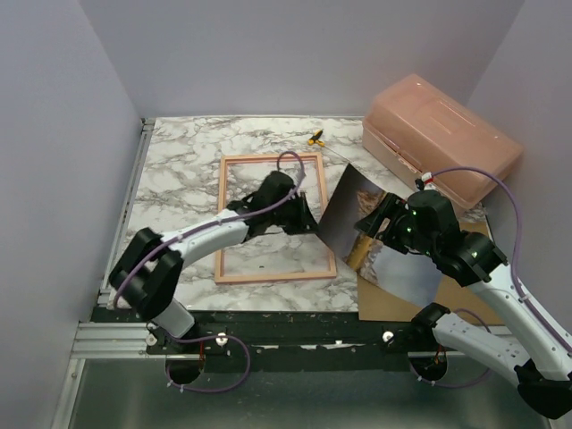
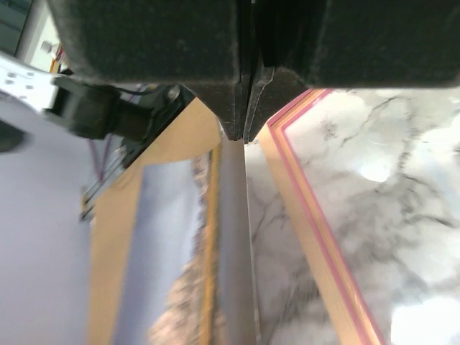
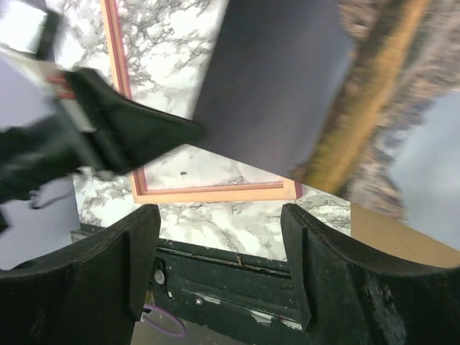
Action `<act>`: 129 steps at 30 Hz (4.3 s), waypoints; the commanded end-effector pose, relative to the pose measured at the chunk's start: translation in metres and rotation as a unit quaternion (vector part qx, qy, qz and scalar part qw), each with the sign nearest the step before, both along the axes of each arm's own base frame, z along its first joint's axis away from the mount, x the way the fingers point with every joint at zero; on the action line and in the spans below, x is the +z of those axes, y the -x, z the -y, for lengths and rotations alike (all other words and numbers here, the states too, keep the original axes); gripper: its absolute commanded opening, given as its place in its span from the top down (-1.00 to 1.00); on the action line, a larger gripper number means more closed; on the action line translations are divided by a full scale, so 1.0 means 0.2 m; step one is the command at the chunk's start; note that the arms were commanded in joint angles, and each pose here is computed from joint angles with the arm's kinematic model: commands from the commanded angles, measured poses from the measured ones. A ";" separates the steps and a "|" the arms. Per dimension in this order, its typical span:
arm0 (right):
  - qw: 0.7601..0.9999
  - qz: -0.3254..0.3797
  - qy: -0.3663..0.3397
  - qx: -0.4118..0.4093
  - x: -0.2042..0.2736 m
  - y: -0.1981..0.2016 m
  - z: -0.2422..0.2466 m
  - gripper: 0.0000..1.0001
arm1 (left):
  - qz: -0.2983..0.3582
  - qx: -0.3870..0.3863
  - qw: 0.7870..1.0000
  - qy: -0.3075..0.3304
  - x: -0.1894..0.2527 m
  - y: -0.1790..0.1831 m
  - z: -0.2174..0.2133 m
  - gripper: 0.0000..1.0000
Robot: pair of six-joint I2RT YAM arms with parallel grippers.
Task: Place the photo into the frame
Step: Pick up the photo at the center of the board, then turn over the photo from the photo frame, then adjust the photo in the photo frame.
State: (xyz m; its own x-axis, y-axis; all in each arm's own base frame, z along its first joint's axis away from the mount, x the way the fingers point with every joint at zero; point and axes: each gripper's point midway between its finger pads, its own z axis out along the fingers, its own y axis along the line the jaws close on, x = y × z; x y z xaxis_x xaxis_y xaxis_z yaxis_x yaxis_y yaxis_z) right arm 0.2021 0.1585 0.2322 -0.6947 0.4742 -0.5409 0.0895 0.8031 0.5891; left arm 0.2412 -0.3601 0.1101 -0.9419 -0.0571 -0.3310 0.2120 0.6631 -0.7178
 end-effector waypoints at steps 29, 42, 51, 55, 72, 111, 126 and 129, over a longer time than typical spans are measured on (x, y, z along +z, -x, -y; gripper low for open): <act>0.997 0.000 -0.050 0.066 -0.03 0.02 -0.15 -1.00 | 0.338 -0.023 0.941 0.020 1.42 0.04 -0.70 1.00; 0.997 -0.036 -0.042 0.053 -0.25 0.08 -0.10 -1.00 | 0.191 -0.045 0.980 0.002 0.84 -0.13 -0.24 1.00; 0.998 -0.043 -0.036 0.034 -0.35 0.10 -0.06 -1.00 | 0.148 -0.068 0.984 0.074 0.85 -0.24 0.13 -0.25; 0.998 -0.047 -0.024 0.016 -0.42 0.10 -0.02 -0.99 | 0.147 -0.069 0.984 0.077 0.86 -0.25 0.15 -0.81; 0.980 -0.071 -0.167 0.087 -0.51 0.03 -0.37 -0.94 | 0.083 0.040 0.995 0.040 0.46 0.18 -0.55 -0.95; 0.959 -0.088 -0.271 0.010 -0.90 -0.60 -0.28 0.97 | 0.027 0.084 0.995 0.053 0.17 0.51 -0.77 -0.94; 0.988 -0.096 -0.100 -0.064 -0.87 -0.70 0.23 0.49 | 0.028 0.087 0.994 0.058 0.16 0.52 -0.78 -0.94; 0.989 -0.104 -0.063 -0.079 -0.87 -0.68 0.30 -0.27 | 0.029 0.088 0.994 0.058 0.16 0.52 -0.78 -0.94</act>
